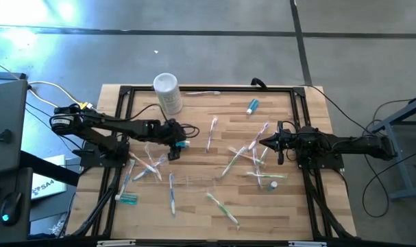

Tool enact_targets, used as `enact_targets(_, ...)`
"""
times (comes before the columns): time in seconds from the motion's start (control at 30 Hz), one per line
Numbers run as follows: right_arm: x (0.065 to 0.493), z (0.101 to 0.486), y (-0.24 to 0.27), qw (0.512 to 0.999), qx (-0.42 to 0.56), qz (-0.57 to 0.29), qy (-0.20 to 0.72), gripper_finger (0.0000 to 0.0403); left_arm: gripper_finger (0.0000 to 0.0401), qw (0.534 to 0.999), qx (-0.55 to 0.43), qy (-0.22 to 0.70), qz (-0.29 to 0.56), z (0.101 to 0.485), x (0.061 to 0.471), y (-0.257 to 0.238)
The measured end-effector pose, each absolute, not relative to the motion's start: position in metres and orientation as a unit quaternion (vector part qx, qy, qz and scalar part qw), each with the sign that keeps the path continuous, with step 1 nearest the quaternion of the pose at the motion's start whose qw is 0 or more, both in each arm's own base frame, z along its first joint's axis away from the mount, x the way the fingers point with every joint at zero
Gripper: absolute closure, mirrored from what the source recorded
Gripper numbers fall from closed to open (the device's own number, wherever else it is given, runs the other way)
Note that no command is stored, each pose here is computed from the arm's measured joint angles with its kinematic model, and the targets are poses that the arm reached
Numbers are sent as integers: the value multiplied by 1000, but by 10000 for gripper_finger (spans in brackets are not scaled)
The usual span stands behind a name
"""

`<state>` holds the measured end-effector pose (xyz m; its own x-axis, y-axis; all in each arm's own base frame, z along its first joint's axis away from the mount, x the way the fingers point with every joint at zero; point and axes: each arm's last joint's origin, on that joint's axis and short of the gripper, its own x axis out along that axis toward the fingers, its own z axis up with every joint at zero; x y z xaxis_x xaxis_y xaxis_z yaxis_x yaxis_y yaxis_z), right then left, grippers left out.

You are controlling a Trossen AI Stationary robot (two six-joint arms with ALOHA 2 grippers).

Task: Pick & Place toothbrushing station
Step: Put the blue mouthwash into the middle section of the transparent organizer

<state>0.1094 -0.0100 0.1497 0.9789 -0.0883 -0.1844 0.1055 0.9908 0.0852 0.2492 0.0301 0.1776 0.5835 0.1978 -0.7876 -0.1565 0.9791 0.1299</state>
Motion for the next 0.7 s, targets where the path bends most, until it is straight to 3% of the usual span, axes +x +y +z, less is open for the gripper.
enact_targets(0.33, 110, 149, -10, 993, 47, -50, 94, 400, 140, 887, 8, 448, 106, 174, 251, 30)
enact_targets(0.7, 110, 149, -10, 993, 47, -50, 94, 400, 140, 856, 8, 506, 106, 140, 261, 32)
